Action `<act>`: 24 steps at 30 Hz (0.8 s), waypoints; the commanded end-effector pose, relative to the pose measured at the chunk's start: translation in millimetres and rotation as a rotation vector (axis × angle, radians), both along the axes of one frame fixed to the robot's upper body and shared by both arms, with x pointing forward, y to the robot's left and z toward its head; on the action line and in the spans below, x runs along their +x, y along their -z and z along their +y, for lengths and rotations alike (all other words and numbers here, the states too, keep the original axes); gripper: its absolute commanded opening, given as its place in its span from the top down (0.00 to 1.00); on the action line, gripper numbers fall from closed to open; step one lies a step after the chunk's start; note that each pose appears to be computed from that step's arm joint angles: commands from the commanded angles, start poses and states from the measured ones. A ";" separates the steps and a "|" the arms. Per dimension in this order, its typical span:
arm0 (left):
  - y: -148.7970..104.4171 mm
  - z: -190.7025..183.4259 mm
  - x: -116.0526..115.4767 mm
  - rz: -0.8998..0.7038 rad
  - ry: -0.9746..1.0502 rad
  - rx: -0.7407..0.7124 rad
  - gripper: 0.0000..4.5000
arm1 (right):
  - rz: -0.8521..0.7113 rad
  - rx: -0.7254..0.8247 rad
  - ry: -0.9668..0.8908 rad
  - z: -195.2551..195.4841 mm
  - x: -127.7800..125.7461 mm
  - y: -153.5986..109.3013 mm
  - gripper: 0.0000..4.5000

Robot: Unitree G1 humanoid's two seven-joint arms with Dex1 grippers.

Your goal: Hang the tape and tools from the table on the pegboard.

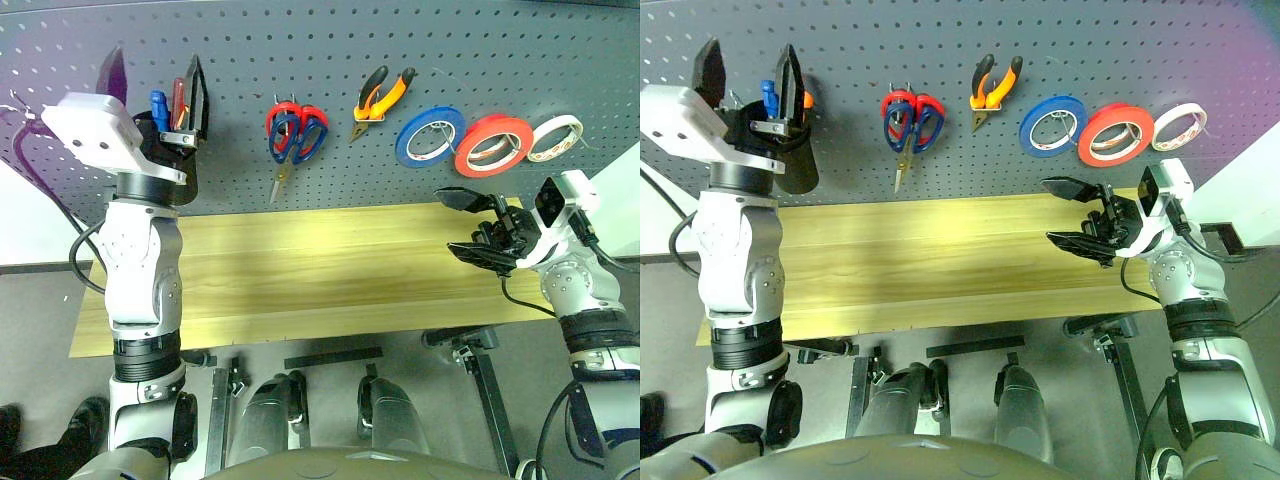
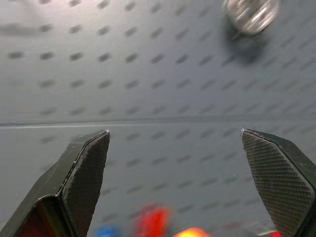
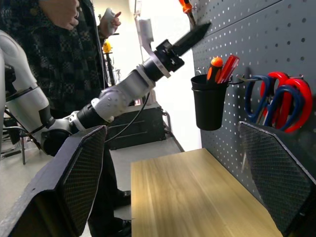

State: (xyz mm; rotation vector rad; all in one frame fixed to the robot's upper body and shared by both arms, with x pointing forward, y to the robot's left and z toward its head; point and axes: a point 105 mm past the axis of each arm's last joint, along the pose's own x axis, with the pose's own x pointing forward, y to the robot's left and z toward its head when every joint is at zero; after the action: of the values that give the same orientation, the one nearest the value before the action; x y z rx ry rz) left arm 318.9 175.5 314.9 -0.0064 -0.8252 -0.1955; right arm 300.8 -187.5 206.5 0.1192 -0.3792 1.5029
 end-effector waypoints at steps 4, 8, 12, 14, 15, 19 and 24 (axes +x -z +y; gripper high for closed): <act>18.9 -55.6 1.7 0.150 0.309 0.127 0.01 | -0.039 0.014 0.006 -0.9 3.0 -9.4 0.00; 76.0 -101.6 -8.3 0.413 0.606 0.285 0.01 | -0.042 0.014 0.014 1.7 6.8 -7.1 0.00; 146.4 -116.4 -31.6 0.744 0.801 0.402 0.01 | -0.035 0.005 0.013 5.4 7.7 -1.4 0.00; 162.3 -113.3 -41.4 0.822 0.867 0.410 0.01 | -0.027 -0.001 0.013 6.5 7.7 2.0 0.00; 167.0 -110.0 -45.2 0.840 0.892 0.404 0.01 | -0.023 -0.017 0.016 7.5 8.1 5.7 0.00; 185.5 -81.7 -30.2 0.921 0.789 0.366 0.01 | -0.010 -0.036 0.030 9.6 12.3 12.0 0.00; 194.1 -46.6 -11.8 0.951 0.675 0.295 0.01 | 0.038 -0.043 0.074 12.0 25.1 24.4 0.00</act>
State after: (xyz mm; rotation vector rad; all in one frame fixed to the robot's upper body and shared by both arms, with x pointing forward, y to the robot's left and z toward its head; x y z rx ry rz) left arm 304.0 121.3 112.5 -0.0938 0.2401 -0.8942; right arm 322.9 -173.3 174.7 0.1177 -0.2820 1.4489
